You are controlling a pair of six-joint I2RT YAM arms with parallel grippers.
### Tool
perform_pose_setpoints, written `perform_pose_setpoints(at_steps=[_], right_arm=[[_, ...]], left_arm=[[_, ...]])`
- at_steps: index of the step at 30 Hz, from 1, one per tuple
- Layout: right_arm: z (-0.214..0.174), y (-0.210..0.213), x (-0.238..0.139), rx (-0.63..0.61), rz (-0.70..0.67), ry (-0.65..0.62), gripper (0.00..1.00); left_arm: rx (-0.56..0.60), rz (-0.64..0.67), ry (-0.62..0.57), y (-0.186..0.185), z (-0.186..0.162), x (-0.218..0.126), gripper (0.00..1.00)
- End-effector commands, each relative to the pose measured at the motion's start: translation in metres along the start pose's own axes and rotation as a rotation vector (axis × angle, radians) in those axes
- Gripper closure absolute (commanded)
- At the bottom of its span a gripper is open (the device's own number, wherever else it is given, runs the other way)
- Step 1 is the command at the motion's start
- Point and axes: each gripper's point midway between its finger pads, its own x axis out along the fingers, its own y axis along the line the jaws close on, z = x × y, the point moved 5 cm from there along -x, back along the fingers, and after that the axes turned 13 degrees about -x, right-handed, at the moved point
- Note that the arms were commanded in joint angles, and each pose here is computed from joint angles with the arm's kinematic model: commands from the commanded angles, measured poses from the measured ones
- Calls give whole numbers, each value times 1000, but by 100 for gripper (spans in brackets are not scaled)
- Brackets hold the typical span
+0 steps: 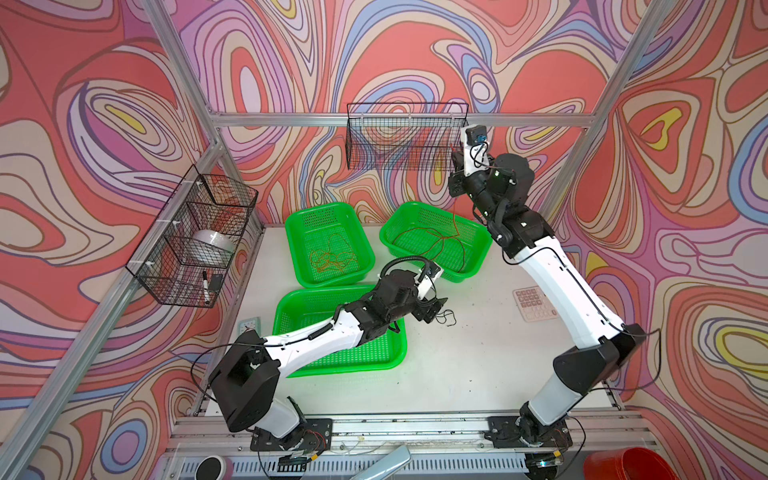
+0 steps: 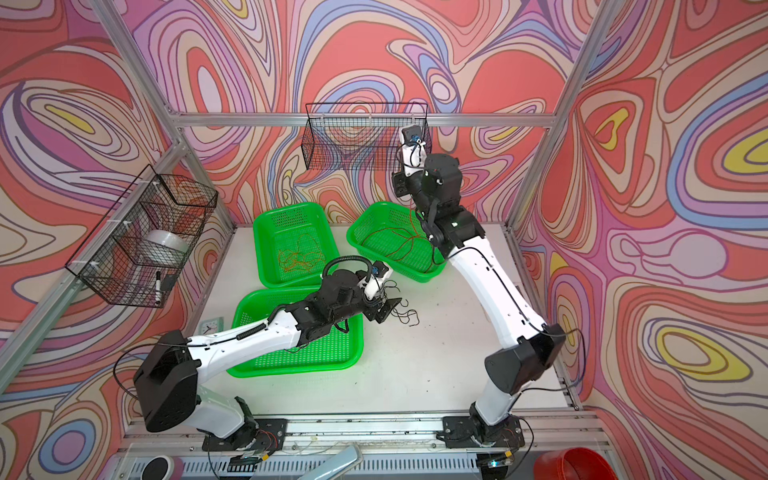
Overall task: Untangle the cables
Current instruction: 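Lower the red wire into the farther basket with the right gripper and open it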
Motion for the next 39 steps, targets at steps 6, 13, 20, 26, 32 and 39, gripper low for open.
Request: perform_pose_setpoints(at_steps=[6,13,20,26,32,39], right_arm=[[-62,19,60,-10,-90,71,100],[-94,47,98,-23,-14,83,100],[-81,42,105,-4,-35,46,100],[-119,48,99,-7,-47,129,100],[-201,52,84,64,-48,302,100],[-286,52,74,119,-47,511,82]], left_arm=[[52,36,91,5,-16,-18,15],[89,33,108,5,-16,-22,18],[90,45,125,8,-20,-19,18],[78,58,136,13,-24,-18,18],[55,59,138,16,-27,-20,18],[37,60,135,16,-27,-20,18]])
